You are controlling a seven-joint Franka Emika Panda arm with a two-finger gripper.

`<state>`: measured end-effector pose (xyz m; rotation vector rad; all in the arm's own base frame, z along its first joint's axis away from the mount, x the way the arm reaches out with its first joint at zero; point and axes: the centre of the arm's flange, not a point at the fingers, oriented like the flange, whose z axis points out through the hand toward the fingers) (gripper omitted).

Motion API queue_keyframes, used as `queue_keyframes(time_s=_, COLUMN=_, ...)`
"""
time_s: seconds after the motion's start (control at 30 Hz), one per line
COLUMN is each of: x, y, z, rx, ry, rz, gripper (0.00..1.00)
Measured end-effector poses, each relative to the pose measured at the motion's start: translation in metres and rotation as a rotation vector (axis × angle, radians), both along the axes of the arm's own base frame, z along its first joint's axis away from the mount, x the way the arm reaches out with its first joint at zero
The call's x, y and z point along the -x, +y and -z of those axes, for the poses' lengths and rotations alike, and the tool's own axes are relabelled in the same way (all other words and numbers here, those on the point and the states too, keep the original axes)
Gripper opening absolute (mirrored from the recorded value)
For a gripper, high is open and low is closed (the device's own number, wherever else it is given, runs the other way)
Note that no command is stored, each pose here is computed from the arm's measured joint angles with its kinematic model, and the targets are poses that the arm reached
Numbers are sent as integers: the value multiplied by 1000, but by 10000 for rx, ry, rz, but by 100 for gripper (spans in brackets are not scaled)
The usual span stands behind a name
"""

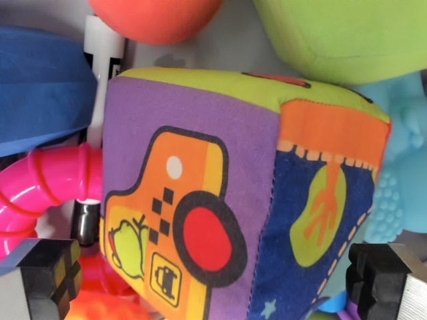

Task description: Pick an object from the bin

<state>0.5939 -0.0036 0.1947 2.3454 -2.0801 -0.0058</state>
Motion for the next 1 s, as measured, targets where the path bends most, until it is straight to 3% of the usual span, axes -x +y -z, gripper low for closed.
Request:
queue_keyframes(time_s=0.17, x=0, y=0, z=7, rx=1, ry=-1, rz=4, gripper=100)
queue_keyframes(time_s=0.2, x=0, y=0, z=7, rx=1, ry=-2, rz=4, gripper=0)
queue_keyframes(time_s=1.0, x=-1, y=0, z=6, rx=-1, ry=-40, rz=7, gripper=0)
